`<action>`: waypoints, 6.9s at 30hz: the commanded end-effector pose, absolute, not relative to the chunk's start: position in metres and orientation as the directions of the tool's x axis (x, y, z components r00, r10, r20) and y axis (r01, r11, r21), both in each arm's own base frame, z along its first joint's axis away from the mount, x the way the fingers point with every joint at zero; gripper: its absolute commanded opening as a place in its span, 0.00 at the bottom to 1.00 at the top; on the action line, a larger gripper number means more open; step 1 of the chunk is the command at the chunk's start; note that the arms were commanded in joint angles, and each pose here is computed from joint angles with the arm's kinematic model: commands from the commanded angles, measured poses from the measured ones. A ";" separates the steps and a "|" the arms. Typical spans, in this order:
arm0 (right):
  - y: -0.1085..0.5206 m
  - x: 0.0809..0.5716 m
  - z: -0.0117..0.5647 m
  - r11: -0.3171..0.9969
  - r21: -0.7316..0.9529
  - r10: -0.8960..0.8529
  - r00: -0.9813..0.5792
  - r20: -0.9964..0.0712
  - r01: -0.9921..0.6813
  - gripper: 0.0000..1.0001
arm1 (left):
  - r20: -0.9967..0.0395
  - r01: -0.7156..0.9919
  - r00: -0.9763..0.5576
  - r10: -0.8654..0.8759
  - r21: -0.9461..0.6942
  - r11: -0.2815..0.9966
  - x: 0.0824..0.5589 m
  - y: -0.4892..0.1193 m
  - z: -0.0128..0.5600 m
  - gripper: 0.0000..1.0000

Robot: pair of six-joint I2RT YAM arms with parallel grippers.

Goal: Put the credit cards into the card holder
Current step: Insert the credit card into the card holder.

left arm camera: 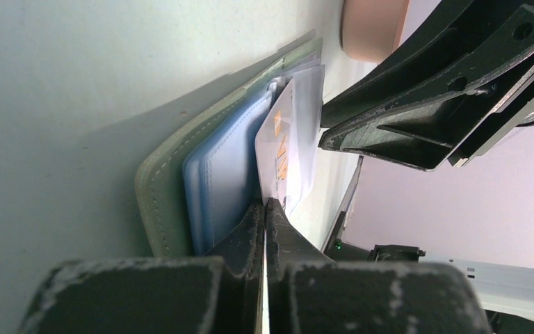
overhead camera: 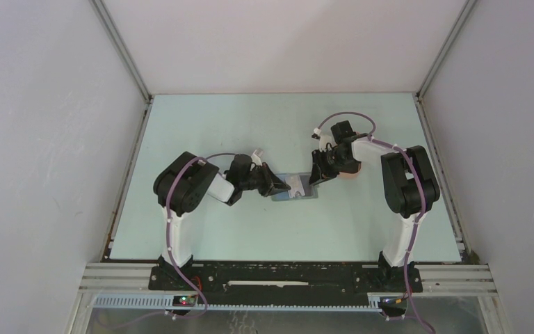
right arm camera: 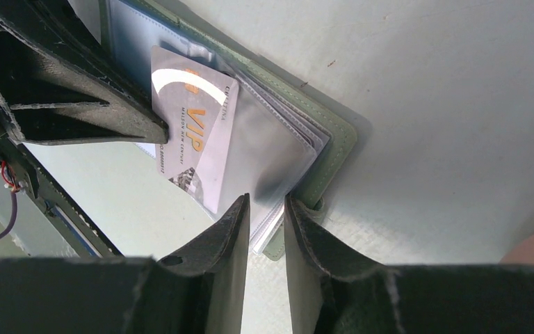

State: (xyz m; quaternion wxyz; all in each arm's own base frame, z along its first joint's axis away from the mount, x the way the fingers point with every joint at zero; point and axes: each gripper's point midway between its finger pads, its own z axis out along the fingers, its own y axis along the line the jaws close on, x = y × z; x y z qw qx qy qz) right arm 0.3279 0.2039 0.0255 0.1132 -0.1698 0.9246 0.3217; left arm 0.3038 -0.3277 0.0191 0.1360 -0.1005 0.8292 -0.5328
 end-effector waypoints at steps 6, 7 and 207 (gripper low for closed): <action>0.211 0.334 0.032 0.723 0.534 -0.272 -0.891 -0.362 -0.438 0.34 | -0.112 -0.021 -0.966 -0.233 -0.864 0.504 0.290 -0.315 0.005 0.00; 0.211 0.334 0.032 0.723 0.534 -0.273 -0.891 -0.361 -0.438 0.34 | -0.111 -0.020 -0.967 -0.228 -0.863 0.504 0.289 -0.315 0.005 0.00; 0.218 0.329 0.051 0.648 0.580 -0.305 -0.866 -0.395 -0.493 0.42 | -0.439 0.173 -0.881 -0.176 -0.645 0.744 0.312 -0.291 0.038 0.11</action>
